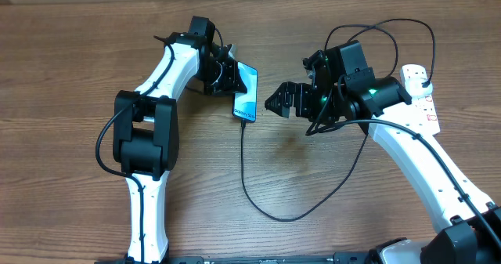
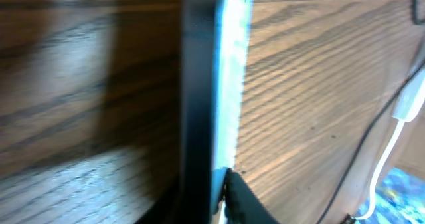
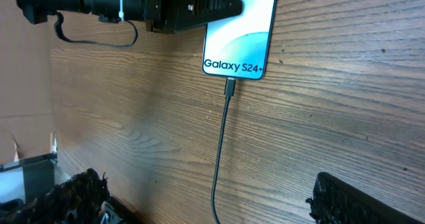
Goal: Plug charger to phone and switch on socket
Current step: 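Release the plug and lower the phone flat onto the table with the left gripper, then open the left gripper, lift it away, and move the right gripper to the power strip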
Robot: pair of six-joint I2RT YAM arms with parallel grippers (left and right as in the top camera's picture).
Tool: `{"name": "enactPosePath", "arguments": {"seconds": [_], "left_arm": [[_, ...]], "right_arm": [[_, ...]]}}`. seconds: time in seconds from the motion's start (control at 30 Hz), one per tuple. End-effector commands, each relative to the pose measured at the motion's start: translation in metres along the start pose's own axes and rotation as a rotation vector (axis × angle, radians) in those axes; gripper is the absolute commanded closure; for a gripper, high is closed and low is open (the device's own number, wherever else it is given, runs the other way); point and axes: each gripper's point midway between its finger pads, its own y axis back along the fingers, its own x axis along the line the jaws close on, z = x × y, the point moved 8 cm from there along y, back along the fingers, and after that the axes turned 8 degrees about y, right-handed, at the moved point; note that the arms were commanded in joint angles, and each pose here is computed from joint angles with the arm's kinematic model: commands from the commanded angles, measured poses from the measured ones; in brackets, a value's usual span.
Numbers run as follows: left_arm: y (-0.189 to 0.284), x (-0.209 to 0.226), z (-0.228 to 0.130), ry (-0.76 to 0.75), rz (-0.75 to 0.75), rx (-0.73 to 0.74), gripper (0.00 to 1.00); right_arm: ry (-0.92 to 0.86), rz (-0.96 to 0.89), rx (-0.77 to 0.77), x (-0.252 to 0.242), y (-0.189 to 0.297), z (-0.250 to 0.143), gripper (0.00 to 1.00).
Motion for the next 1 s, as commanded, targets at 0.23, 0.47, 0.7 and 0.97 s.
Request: {"name": "enactPosePath", "arguments": {"seconds": [0.23,0.47,0.7,0.97], "left_arm": [[0.001,0.007,0.000,0.018,0.049,-0.012,0.47],[0.003,0.018,0.001,0.028,0.163,-0.043,0.18],[0.033,0.004,0.012,-0.009,0.182,-0.125,0.00],[0.165,-0.069,0.005,-0.171,0.263,-0.542,0.00]], "right_arm": [[-0.083,-0.111,-0.004,-0.028,0.013,0.001,0.00],[-0.223,-0.173,0.002,-0.068,0.037,-0.001,0.00],[-0.341,-0.421,-0.016,-0.107,0.081,-0.002,0.00],[-0.583,-0.640,-0.129,-0.172,0.174,0.027,0.00]]}}
